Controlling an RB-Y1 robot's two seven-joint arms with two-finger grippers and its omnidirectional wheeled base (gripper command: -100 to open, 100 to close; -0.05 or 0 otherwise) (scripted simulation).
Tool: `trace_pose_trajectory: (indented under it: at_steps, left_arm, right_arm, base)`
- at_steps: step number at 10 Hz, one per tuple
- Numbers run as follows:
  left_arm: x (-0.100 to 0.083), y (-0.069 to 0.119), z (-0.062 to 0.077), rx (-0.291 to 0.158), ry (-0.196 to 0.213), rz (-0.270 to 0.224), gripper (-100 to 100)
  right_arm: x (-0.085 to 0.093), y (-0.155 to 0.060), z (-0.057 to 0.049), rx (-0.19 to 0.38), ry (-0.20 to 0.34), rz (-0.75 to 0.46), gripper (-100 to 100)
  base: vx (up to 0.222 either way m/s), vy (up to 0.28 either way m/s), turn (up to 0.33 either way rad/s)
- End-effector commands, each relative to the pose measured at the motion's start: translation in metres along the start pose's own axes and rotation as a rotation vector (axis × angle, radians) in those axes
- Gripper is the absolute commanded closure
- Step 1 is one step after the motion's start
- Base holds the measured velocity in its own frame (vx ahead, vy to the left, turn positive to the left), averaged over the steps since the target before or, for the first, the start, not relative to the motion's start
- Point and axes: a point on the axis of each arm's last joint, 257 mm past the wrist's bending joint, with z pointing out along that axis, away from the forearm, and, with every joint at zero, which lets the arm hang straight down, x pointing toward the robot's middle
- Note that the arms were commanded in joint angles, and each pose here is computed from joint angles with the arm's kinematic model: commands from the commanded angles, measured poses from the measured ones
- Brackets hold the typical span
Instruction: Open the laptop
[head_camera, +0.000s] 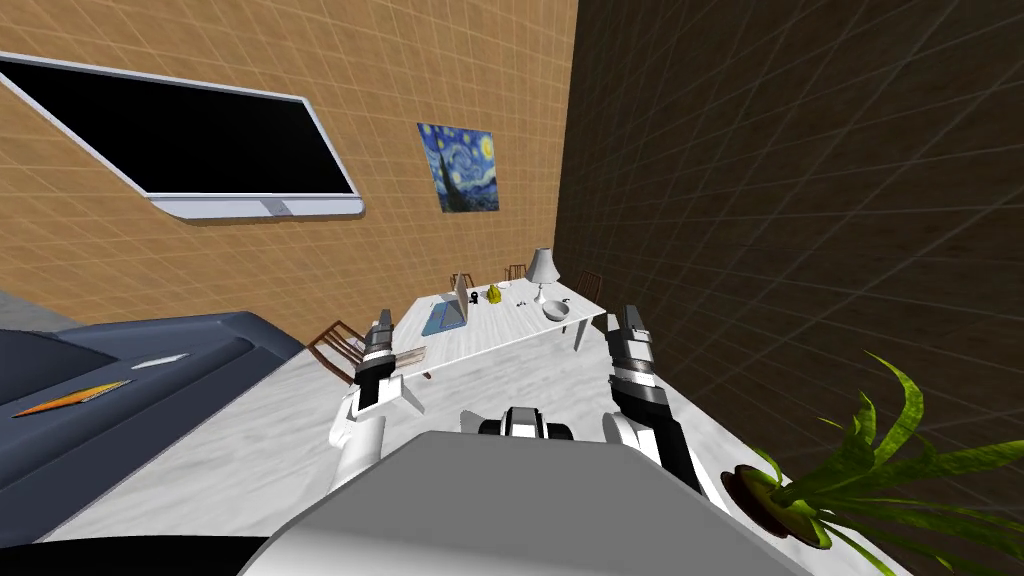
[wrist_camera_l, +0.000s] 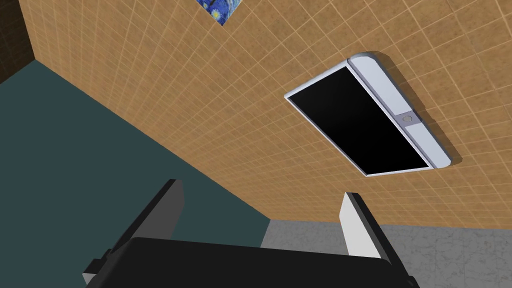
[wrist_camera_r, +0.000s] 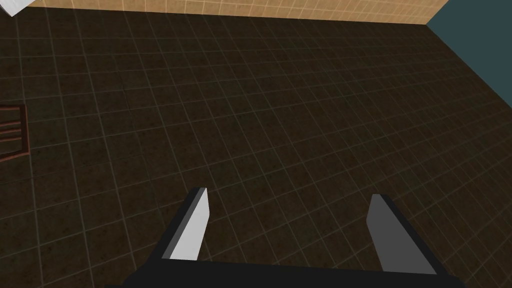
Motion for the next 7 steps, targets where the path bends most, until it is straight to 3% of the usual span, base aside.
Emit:
trace_pose_trajectory:
  at_steps: [1,2,3,4,6,7]
  left_arm:
    - [0.0,0.028,-0.004,-0.064,-0.017,0.044,-100]
    - [0.004,0.035,-0.007,-0.079,-0.008,0.042,-100]
    - [-0.001,0.044,-0.006,-0.099,-0.029,0.069,-100]
    - [0.006,0.055,-0.012,-0.125,-0.012,0.065,-100]
    - [0.007,0.081,-0.017,-0.19,-0.027,0.106,-100]
    - [0.015,0.091,-0.024,-0.214,-0.01,0.101,-100]
  right_arm:
    - [0.0,0.0,0.0,0.0,0.0,0.0,0]
    - [0.0,0.0,0.0,0.0,0.0,0.0,0]
    - [0.0,0.0,0.0,0.0,0.0,0.0,0]
    - [0.0,0.0,0.0,0.0,0.0,0.0,0]
    - [0.0,0.0,0.0,0.0,0.0,0.0,0]
    - [0.0,0.0,0.0,0.0,0.0,0.0,0]
  base:
    - [-0.001,-0.018,-0.19]
    - [0.001,-0.014,-0.118]
    - [0.006,-0.016,-0.229]
    - [0.009,-0.008,-0.09]
    - [0.022,-0.004,-0.243]
    - [0.024,0.008,-0.104]
